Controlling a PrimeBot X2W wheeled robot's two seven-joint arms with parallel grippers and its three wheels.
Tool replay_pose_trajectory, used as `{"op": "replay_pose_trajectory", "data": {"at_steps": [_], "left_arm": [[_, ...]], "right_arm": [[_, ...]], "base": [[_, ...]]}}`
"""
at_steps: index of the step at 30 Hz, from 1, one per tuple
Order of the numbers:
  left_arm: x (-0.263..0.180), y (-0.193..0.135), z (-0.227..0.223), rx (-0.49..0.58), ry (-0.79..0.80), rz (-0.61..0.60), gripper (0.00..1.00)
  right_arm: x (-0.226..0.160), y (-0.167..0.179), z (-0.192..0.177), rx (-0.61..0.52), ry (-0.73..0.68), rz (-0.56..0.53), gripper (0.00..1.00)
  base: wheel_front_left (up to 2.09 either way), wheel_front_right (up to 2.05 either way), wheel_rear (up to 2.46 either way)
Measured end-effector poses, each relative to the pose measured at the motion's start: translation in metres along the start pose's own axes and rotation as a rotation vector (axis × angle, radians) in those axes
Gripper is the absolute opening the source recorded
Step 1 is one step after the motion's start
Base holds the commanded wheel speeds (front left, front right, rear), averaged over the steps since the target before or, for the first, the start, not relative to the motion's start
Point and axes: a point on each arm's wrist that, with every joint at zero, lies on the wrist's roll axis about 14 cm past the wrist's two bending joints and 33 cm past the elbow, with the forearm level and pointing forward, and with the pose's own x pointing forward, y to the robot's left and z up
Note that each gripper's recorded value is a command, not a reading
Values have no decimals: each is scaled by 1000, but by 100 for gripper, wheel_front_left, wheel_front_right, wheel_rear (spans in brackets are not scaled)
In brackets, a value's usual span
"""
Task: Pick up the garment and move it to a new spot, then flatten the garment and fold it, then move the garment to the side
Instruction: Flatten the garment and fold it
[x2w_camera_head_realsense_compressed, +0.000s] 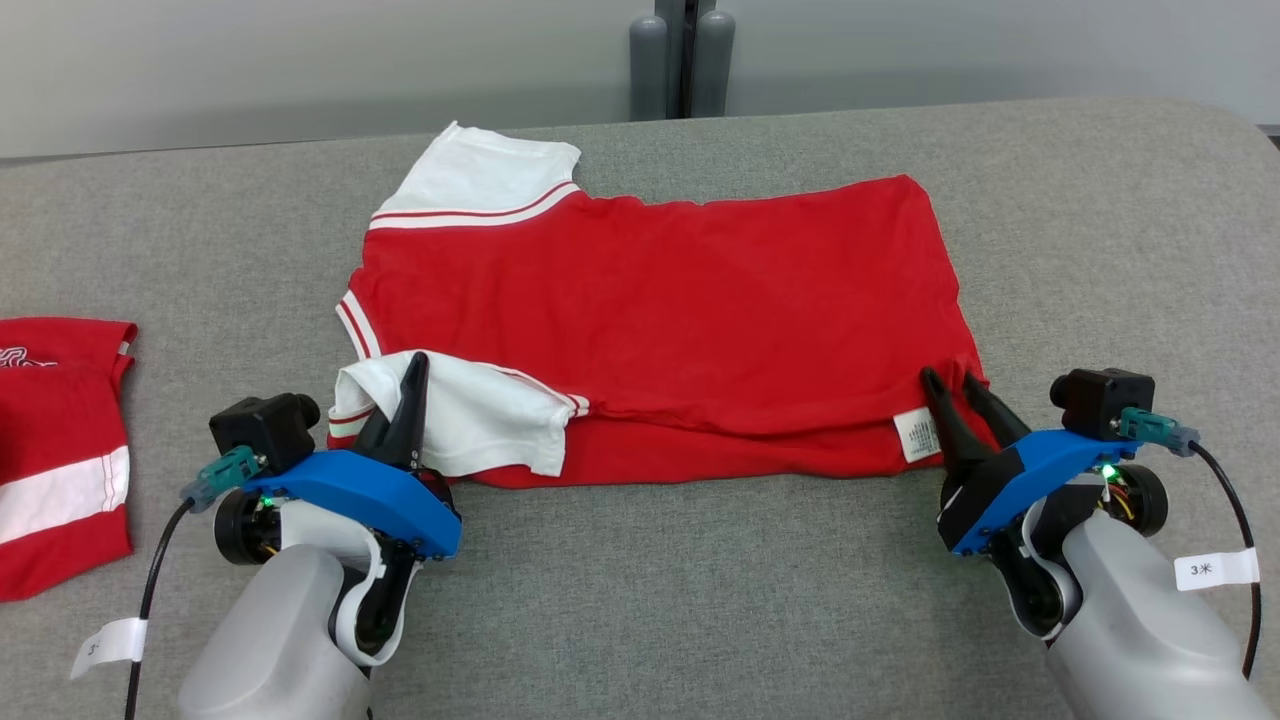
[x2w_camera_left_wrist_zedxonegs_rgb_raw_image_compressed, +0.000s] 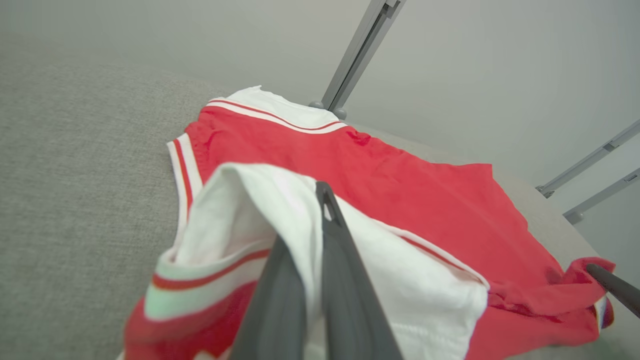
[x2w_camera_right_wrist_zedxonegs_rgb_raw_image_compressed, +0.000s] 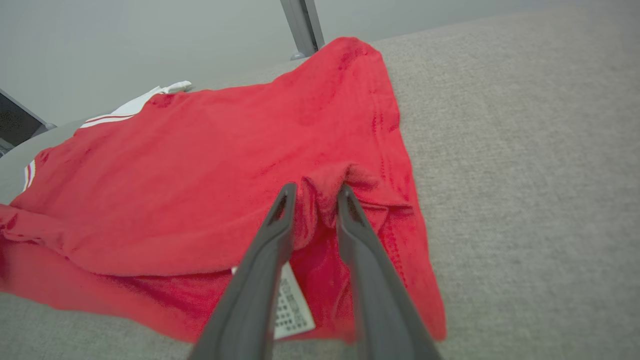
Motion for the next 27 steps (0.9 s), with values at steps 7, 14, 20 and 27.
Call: {"op": "replay_pose_trajectory", "data": {"at_steps": [7,14,20,27], "left_arm": [[-6,12,6,17,-41,35,100],[-33,35,2,40,-46,94,100],[-55,46,-21,106,8,126,100],[-60,59,-42,135,73,161,100]], "right_arm": [[-7,-8,7,-74,-45,3,100],[-26,-20,-2,-110,-31,-13,100],[-32,-26,-12,-113,-6,-24,100],[-26,-24,-25,-130,39,-20,100]], "base": [[0,0,0],[0,0,0],[0,0,0],[0,0,0]]}}
